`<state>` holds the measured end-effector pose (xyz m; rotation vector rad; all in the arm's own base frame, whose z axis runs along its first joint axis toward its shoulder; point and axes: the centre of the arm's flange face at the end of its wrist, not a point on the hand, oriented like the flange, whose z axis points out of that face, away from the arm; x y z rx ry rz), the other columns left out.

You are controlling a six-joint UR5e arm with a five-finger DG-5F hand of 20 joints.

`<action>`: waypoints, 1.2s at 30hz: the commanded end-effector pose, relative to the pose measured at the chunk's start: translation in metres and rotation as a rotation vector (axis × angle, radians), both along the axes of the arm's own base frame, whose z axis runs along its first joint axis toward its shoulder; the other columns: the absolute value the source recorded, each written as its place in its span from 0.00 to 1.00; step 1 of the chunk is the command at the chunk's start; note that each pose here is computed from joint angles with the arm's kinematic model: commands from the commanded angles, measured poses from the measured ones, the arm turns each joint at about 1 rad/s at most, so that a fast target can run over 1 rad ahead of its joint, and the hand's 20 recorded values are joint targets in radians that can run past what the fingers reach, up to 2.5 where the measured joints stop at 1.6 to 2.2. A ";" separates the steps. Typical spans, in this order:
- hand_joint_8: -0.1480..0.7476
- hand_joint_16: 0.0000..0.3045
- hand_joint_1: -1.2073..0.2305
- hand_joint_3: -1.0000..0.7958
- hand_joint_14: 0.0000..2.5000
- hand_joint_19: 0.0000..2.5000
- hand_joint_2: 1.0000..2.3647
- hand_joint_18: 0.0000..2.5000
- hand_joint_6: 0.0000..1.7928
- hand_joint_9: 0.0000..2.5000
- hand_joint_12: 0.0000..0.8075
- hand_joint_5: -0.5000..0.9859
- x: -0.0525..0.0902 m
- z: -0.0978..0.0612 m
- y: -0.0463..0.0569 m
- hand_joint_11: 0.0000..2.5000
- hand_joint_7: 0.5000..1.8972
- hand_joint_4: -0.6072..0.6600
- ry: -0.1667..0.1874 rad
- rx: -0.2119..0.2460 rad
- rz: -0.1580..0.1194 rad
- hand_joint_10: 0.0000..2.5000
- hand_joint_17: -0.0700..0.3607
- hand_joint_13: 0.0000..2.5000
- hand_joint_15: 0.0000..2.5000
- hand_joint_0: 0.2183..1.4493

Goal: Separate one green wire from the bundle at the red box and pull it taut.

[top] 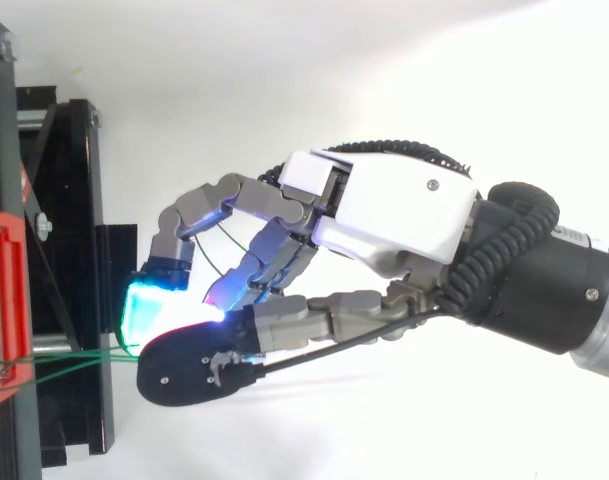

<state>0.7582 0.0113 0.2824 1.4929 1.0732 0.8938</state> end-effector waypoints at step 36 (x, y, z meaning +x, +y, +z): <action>0.43 0.16 0.30 0.44 0.01 0.30 0.02 0.31 0.51 0.49 0.41 0.25 0.000 0.000 0.002 0.38 0.39 0.46 0.002 -0.002 0.003 0.01 0.42 0.43 0.34 0.32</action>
